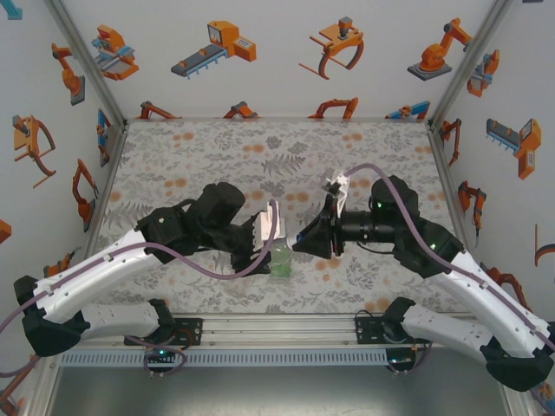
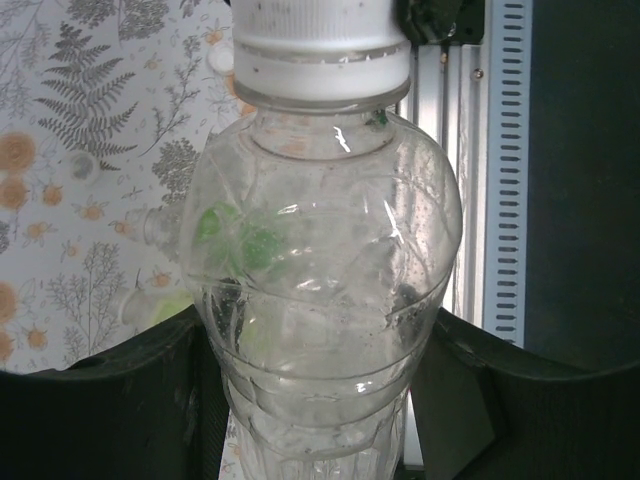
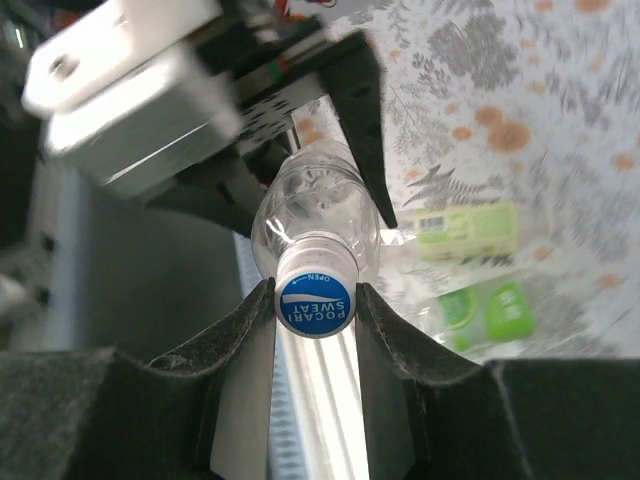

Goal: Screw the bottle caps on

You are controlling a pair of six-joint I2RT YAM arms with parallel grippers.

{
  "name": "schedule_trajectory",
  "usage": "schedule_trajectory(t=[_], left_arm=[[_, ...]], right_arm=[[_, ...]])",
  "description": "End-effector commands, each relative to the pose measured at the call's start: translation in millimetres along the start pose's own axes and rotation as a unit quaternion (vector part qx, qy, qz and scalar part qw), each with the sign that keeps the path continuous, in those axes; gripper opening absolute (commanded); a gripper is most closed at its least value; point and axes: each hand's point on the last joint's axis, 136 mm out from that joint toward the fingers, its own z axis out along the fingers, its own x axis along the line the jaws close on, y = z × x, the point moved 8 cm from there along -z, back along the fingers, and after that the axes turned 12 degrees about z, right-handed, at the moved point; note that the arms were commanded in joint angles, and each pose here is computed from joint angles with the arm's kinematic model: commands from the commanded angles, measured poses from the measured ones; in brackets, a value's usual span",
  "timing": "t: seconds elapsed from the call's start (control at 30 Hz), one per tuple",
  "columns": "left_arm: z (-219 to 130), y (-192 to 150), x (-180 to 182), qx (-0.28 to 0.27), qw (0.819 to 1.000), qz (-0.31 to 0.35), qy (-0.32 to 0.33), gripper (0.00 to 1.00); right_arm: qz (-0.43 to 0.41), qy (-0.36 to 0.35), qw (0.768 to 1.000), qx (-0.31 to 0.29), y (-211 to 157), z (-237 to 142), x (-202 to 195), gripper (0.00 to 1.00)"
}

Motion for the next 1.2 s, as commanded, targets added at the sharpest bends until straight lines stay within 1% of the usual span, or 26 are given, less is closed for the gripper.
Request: schedule_trajectory(t=[0.0,0.03,0.07,0.13,0.2,0.23,0.27,0.33,0.43,0.5,0.53,0.6,0.67,0.73,0.8,0.87,0.9,0.97,1.07,1.17], left_arm=[[-2.1,2.9,4.0,-0.006,1.000,0.014,0.024,0.01],[-1.5,3.1,4.1,-0.006,1.000,0.015,0.025,0.01],[-1.0,2.9,4.8,-0.005,1.000,0.014,0.026,0.01],[0.0,2.7,5.2,-0.003,1.000,0.015,0.026,0.01],[1.0,2.3,6.0,-0.002,1.000,0.015,0.027,0.01],[2.0,1.9,5.9,-0.001,1.000,0.016,0.027,0.01],[2.9,1.7,6.4,0.000,1.000,0.015,0.027,0.01],[3.8,2.2,6.9,0.000,1.000,0.015,0.025,0.01],[3.9,3.7,6.5,-0.004,1.000,0.016,0.021,0.01],[4.0,3.6,6.0,-0.005,1.000,0.016,0.019,0.01],[3.8,3.8,5.8,-0.005,1.000,0.016,0.018,0.01],[3.7,3.7,5.1,-0.007,1.000,0.016,0.015,0.01],[2.6,4.5,3.5,-0.012,1.000,0.017,0.010,0.01],[0.8,5.0,2.0,-0.017,1.000,0.019,0.007,0.01],[-0.8,5.0,0.1,-0.020,1.000,0.020,0.004,0.01],[-1.9,5.3,-1.1,-0.024,1.000,0.019,0.000,0.01],[-2.9,5.9,-2.7,-0.028,0.999,0.020,-0.005,0.01],[-4.6,7.2,-4.5,-0.033,0.999,0.019,-0.012,0.01],[-8.4,8.8,-7.1,-0.040,0.999,0.019,-0.017,0.01],[-11.3,9.4,-8.8,-0.045,0.999,0.019,-0.018,0.01]], right_arm=[[0.245,-0.076,0.962,-0.088,13.8,-6.2,-12.0,0.00],[0.289,-0.096,0.948,-0.091,12.3,-7.7,-16.0,0.00],[0.337,-0.123,0.928,-0.098,10.3,-10.4,-20.6,0.00],[0.427,-0.175,0.880,-0.108,1.2,-15.9,-30.7,0.00],[0.502,-0.196,0.834,-0.116,-8.5,-16.9,-38.6,0.00],[0.526,-0.196,0.820,-0.117,-10.5,-15.2,-40.4,0.00],[0.537,-0.186,0.815,-0.115,-8.9,-11.5,-40.0,0.00],[0.542,-0.173,0.816,-0.107,-3.7,-6.2,-37.4,0.00],[0.514,-0.170,0.835,-0.099,4.9,-2.4,-33.3,0.00],[0.474,-0.162,0.860,-0.098,11.2,-3.2,-29.0,0.13],[0.460,-0.157,0.868,-0.100,14.1,-5.1,-26.2,0.22],[0.390,-0.147,0.904,-0.099,21.2,-10.3,-17.7,0.33],[0.319,-0.139,0.932,-0.099,27.0,-16.7,-9.2,0.41],[0.244,-0.129,0.956,-0.099,31.7,-22.6,-1.1,0.44],[0.149,-0.109,0.978,-0.096,36.1,-26.5,8.4,0.49],[0.057,-0.082,0.991,-0.088,38.0,-28.4,17.5,0.51],[0.006,-0.063,0.995,-0.080,37.8,-29.1,23.1,0.51],[-0.082,-0.026,0.994,-0.060,34.9,-29.0,31.8,0.52],[-0.194,0.028,0.980,-0.022,24.8,-27.1,39.5,0.52],[-0.262,0.088,0.961,0.017,14.9,-23.0,44.7,0.51]])
